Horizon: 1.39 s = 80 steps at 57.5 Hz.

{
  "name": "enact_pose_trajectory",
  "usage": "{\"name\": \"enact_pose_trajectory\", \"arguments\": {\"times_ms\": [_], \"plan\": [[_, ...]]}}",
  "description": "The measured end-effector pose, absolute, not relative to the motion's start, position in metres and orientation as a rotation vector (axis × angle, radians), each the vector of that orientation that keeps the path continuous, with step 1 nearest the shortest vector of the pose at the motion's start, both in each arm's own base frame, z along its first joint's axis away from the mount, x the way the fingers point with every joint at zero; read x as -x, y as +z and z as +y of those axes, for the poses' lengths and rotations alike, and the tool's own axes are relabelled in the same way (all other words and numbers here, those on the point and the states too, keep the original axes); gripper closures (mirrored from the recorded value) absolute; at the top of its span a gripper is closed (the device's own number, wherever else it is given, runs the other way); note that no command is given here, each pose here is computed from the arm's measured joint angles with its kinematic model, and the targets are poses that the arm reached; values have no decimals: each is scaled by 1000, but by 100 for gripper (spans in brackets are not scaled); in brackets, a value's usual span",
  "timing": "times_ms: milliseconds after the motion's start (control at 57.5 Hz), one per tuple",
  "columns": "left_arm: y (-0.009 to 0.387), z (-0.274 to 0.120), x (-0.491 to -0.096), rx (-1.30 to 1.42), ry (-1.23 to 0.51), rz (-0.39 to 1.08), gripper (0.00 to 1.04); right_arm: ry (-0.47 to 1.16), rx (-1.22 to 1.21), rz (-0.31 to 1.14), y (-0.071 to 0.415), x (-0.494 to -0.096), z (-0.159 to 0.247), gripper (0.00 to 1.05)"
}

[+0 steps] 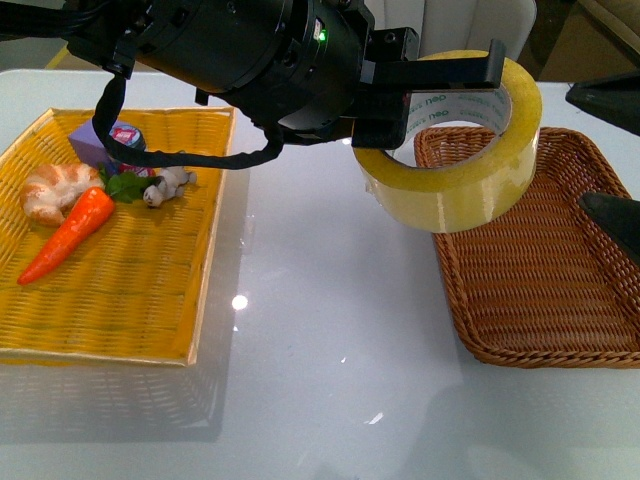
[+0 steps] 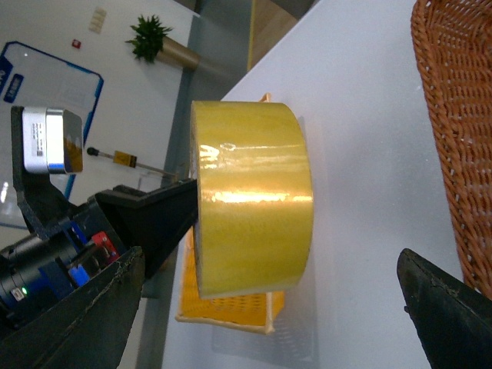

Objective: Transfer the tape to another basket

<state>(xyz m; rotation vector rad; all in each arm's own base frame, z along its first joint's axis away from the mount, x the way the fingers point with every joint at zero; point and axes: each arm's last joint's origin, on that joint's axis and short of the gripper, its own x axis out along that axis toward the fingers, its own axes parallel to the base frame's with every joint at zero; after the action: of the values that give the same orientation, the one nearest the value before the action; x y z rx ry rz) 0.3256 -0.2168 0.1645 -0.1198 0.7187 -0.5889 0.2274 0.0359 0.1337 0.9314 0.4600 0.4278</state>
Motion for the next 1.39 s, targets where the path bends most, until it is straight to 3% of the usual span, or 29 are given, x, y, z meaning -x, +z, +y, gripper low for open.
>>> {"name": "enact_pose_trajectory", "arguments": {"times_ms": [730,800,1009,1148,1391], "plan": [[164,-217,-325,122,-597,731,90,503,-984,528,119,-262,60,10],[164,-217,-325,125,-601,733,90,507,-990,531,119,-264,62,16],[167,-217,-324,131,-604,729,90,506,-991,521,121,-266,65,55],[168,-216,-324,136,-607,728,90,508,-990,519,121,-266,65,57],[173,-216,-324,153,-622,715,51,494,-1001,525,121,-266,62,57]]}}
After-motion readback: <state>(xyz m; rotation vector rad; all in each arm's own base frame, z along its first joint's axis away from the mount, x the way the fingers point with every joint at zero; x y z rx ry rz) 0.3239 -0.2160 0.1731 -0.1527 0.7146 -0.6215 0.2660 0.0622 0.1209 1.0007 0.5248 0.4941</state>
